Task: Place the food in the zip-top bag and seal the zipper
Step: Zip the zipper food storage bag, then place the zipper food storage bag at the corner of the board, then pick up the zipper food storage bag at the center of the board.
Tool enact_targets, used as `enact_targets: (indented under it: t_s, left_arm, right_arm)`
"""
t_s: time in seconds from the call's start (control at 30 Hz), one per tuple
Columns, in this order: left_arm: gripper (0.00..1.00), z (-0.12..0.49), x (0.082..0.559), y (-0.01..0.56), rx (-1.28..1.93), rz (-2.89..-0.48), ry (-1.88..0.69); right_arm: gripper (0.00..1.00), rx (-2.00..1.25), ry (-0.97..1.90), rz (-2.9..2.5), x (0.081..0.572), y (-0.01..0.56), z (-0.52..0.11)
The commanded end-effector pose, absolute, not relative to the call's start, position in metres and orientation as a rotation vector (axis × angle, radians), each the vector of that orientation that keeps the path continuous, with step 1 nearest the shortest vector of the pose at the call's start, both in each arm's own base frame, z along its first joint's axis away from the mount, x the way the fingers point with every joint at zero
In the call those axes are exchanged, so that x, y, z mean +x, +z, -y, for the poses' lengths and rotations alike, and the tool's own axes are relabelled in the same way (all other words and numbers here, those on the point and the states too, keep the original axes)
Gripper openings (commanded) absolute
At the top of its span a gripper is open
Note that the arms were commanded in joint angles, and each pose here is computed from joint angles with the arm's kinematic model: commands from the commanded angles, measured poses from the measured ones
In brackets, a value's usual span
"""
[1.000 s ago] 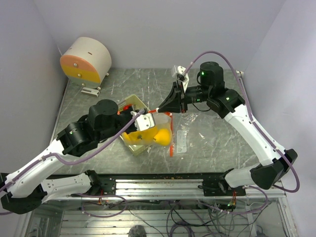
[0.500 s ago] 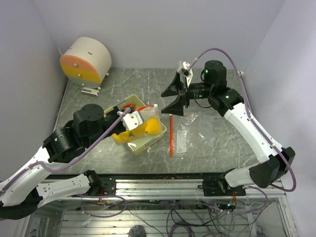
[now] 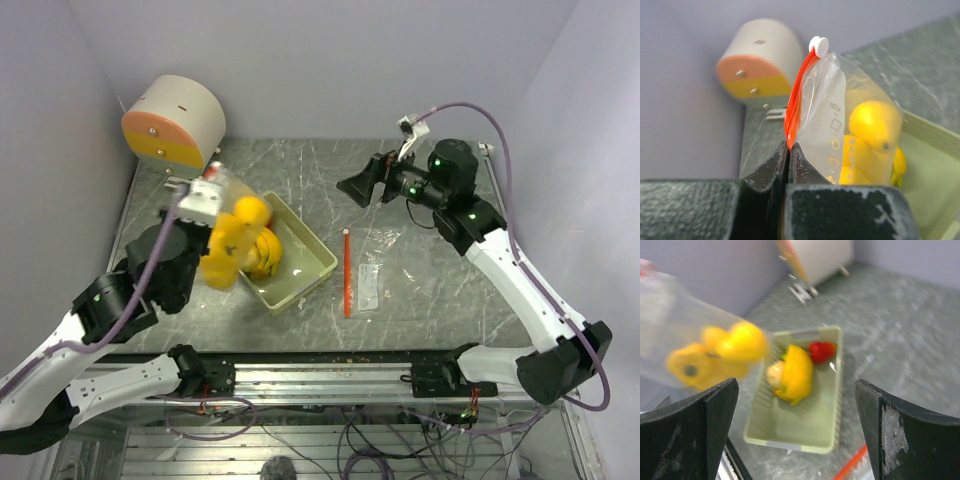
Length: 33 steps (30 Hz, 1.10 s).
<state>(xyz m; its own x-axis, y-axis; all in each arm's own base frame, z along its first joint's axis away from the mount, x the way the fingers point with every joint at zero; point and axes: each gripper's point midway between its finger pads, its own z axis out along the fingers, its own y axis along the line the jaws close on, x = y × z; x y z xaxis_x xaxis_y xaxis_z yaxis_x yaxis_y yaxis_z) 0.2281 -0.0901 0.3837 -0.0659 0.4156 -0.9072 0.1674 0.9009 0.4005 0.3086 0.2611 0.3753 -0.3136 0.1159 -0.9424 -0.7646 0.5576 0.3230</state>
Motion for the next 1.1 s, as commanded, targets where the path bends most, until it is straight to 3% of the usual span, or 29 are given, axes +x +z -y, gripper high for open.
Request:
enact_targets:
  t_s: [0.0,0.13,0.27,0.33,0.5,0.83,1.07]
  left_arm:
    - [0.07,0.004,0.206,0.391,-0.135,-1.613,0.342]
    - [0.07,-0.035,0.186,0.376,-0.310,-1.584,0.431]
    - [0.23,-0.051,0.175,0.365,-0.366,-1.584,0.436]
    - [0.48,-0.050,0.174,0.360,-0.368,-1.593,0.417]
    - [0.98,-0.038,0.181,0.349,-0.320,-1.623,0.386]
    - [1.00,0.023,0.204,0.355,-0.133,-1.627,0.115]
    - [0.99,0.054,0.216,0.347,-0.030,-1.682,0.089]
  right_arm:
    - [0.99,-0.214,0.679,-2.032,0.345,0.275,-0.218]
    - [0.95,-0.138,0.554,-2.188,0.343,0.218,-0.200]
    - [0.92,-0.084,0.466,-2.286,0.339,0.180,-0.188]
    - [0.89,-0.068,0.446,-2.322,0.336,0.168,-0.185]
    - [0.84,-0.045,0.392,-2.401,0.327,0.140,-0.180]
    - [0.84,-0.088,0.238,-2.546,0.317,0.081,-0.202]
    - [0.85,-0.067,0.122,-2.617,0.328,0.033,-0.210]
